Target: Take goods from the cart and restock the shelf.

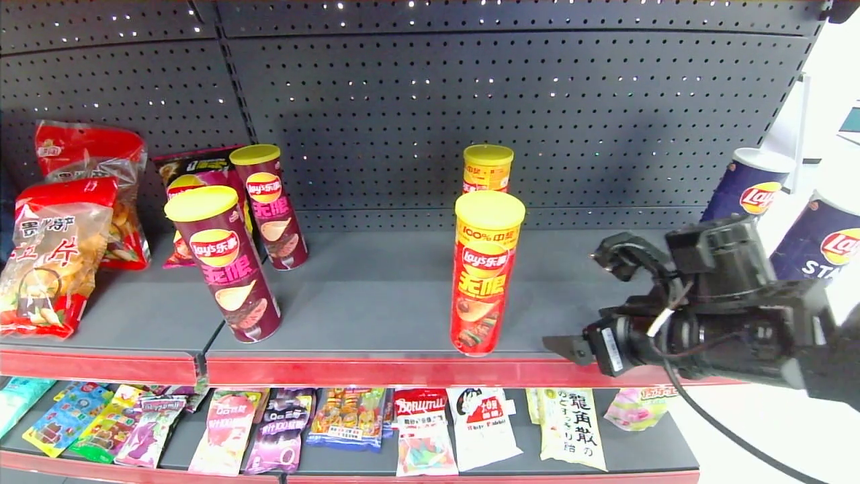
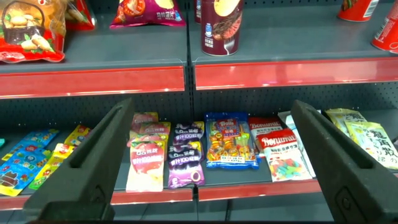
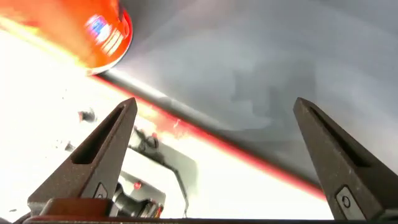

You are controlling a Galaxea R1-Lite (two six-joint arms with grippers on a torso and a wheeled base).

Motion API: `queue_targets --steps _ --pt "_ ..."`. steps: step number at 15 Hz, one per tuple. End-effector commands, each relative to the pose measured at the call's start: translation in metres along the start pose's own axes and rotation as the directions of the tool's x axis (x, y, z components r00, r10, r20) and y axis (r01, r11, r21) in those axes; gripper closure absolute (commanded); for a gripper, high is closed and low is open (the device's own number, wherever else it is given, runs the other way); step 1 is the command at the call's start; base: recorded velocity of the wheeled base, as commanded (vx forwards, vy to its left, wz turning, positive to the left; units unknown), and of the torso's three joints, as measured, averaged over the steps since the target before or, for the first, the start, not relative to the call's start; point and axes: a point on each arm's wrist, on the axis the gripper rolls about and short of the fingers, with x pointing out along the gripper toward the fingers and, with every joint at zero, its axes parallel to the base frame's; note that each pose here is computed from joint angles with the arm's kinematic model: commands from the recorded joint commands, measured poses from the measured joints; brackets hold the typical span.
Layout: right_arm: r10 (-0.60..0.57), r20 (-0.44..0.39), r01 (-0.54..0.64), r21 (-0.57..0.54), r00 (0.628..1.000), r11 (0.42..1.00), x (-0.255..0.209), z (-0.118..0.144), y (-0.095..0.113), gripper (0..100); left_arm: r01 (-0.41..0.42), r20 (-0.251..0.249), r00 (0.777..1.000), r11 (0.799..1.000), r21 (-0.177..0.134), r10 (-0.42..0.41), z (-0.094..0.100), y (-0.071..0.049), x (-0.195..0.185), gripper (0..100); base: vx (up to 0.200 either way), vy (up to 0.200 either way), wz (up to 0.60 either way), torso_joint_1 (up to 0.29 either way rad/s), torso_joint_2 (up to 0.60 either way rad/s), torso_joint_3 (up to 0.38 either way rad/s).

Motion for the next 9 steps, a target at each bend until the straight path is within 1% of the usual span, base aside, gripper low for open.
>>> queue_targets --steps 1,3,4,5,6,7,9 --pt "-0.06 0.17 0.055 0.036 0.984 0.998 -0.08 -0.021 -0.018 0 -0.001 -0.001 1.0 1.0 0.001 0.001 0.0 0.0 0.0 0 0.0 0.0 0.0 0.0 0.0 0.0" --pt "-0.127 0.242 0.133 -0.011 0.962 0.991 -0.117 -0.053 -0.028 0 -0.001 -0.001 1.0 1.0 0.001 0.001 0.0 0.0 0.0 0 0.0 0.0 0.0 0.0 0.0 0.0" --pt "-0.143 0.271 0.159 -0.039 0.952 0.987 -0.129 -0.063 -0.031 0 0.001 -0.001 1.0 1.0 0.0 -0.001 0.0 0.0 0.0 0 0.0 0.0 0.0 0.0 0.0 0.0" --pt "-0.186 0.333 0.213 -0.046 0.925 0.976 -0.149 -0.084 -0.035 0 -0.001 -0.002 1.0 1.0 0.001 0.001 0.0 0.0 0.0 0 0.0 0.0 0.0 0.0 0.0 0.0" --pt "-0.223 0.356 0.247 -0.022 0.908 0.969 -0.157 -0.095 -0.035 0 -0.001 -0.001 1.0 1.0 0.001 0.001 0.0 0.0 0.0 0 0.0 0.0 0.0 0.0 0.0 0.0" --pt "-0.263 0.416 0.286 0.005 0.871 0.958 -0.171 -0.117 -0.029 0 -0.001 -0.001 1.0 1.0 0.001 0.001 0.0 0.0 0.0 0 0.0 0.0 0.0 0.0 0.0 0.0" --pt "-0.27 0.493 0.29 0.038 0.827 0.956 -0.182 -0.147 -0.019 0 -0.001 -0.001 1.0 1.0 0.0 0.001 0.0 0.0 0.0 0 0.0 0.0 0.0 0.0 0.0 0.0"
